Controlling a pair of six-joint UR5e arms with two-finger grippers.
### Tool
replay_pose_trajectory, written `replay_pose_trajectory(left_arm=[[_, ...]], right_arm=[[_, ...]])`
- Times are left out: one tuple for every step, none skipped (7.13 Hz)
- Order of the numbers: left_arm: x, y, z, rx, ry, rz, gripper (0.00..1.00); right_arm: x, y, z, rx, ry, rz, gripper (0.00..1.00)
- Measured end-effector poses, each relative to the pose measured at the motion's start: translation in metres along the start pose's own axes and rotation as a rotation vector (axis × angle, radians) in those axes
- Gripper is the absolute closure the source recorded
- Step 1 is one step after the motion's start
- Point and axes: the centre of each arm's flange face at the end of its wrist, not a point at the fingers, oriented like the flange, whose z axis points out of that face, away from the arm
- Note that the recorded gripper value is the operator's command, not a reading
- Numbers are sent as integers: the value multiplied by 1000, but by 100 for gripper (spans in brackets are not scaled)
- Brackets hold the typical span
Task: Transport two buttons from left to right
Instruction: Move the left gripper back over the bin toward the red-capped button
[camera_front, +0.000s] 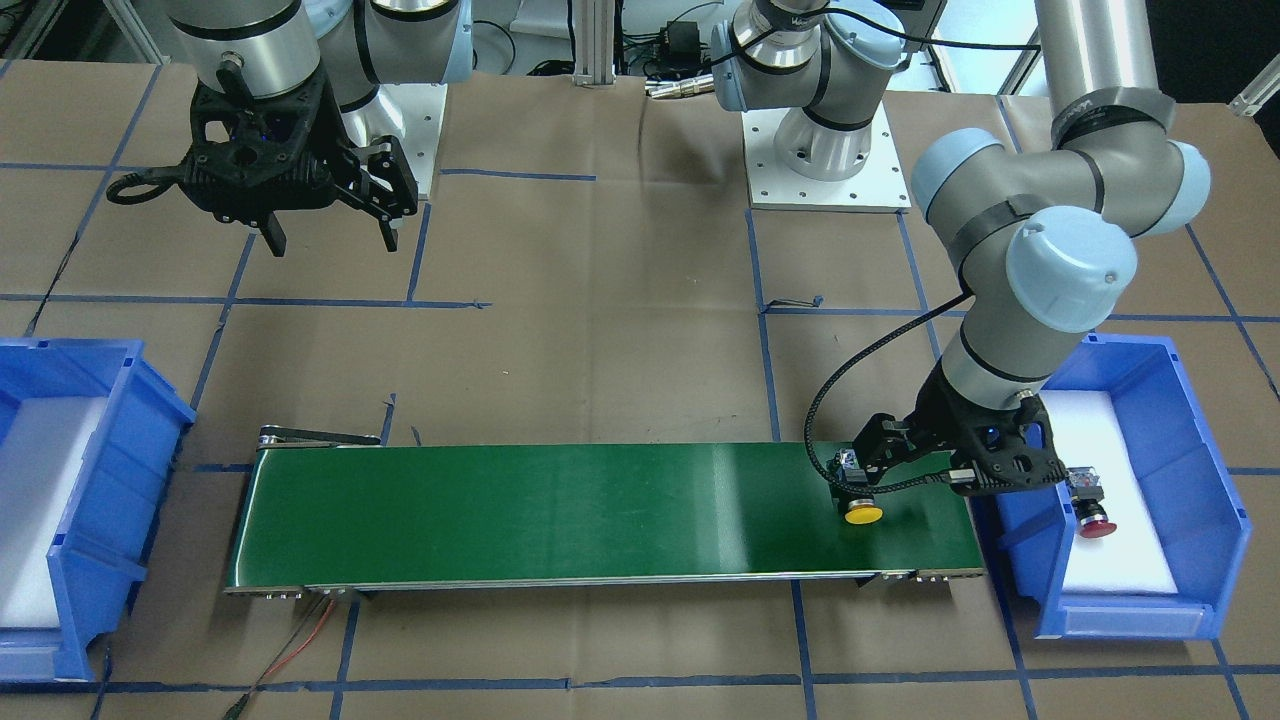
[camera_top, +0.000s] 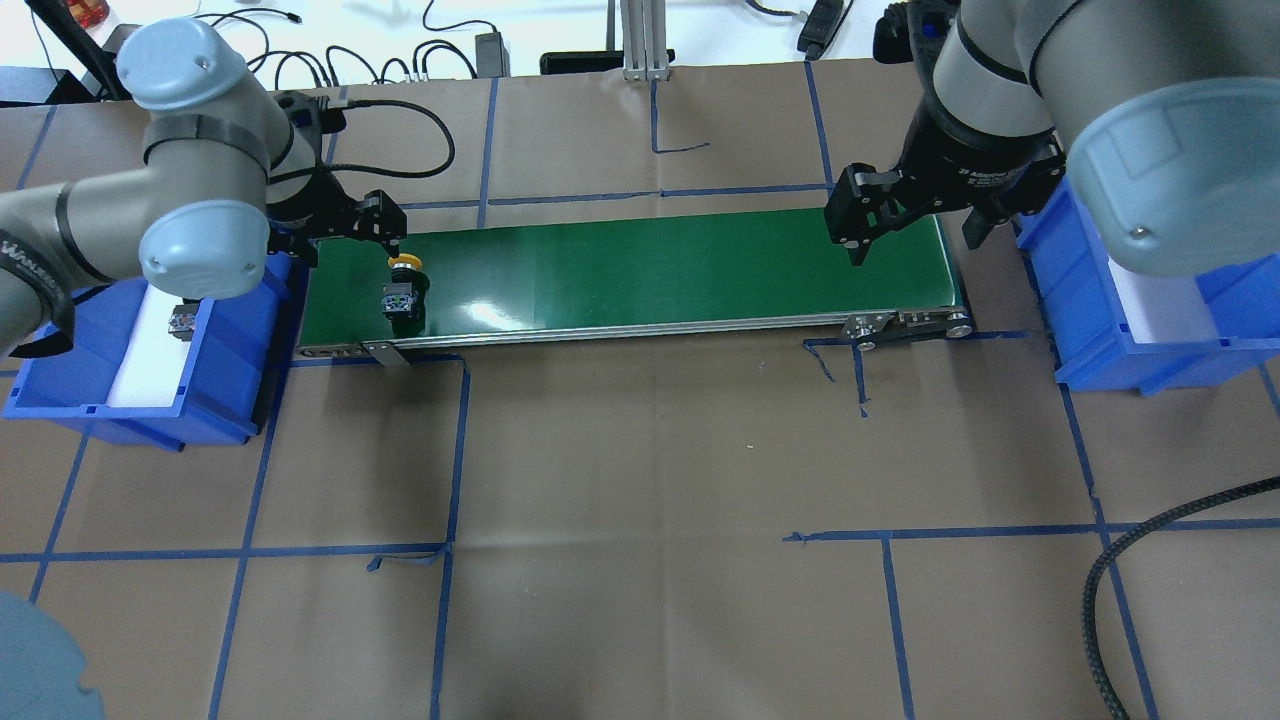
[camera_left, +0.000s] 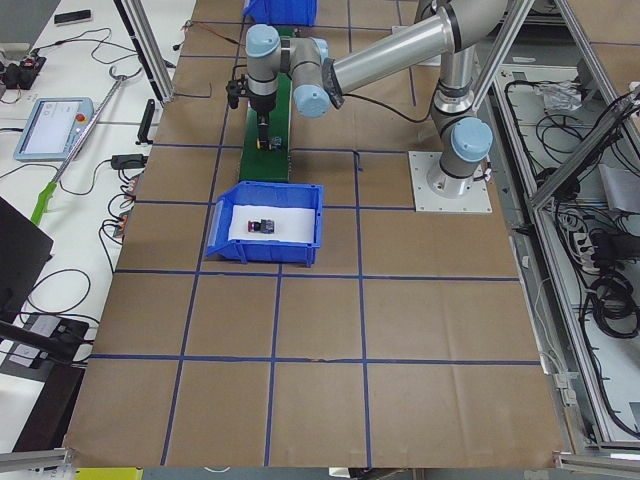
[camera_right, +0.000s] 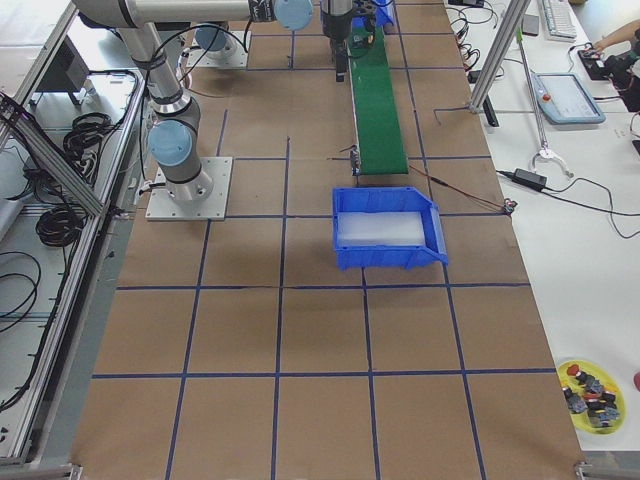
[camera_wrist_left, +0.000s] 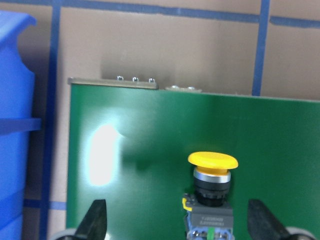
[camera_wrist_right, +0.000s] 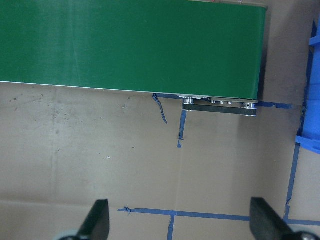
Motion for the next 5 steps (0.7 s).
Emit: replay_pose_trajectory(left_arm=[[0, 3, -28, -18, 1, 2, 0], [-1, 4, -43, -24, 1, 5, 0], [-4, 3, -46, -28, 2, 4, 0], [-14, 0, -46, -29, 2, 1, 0], [-36, -4, -44, -29, 1, 9, 0]], right_arm=[[0, 0, 0, 0, 0, 0, 0], [0, 0, 0, 0, -1, 0, 0], [0, 0, 0, 0, 0, 0, 0], [0, 0, 0, 0, 0, 0, 0], [0, 0, 0, 0, 0, 1, 0]])
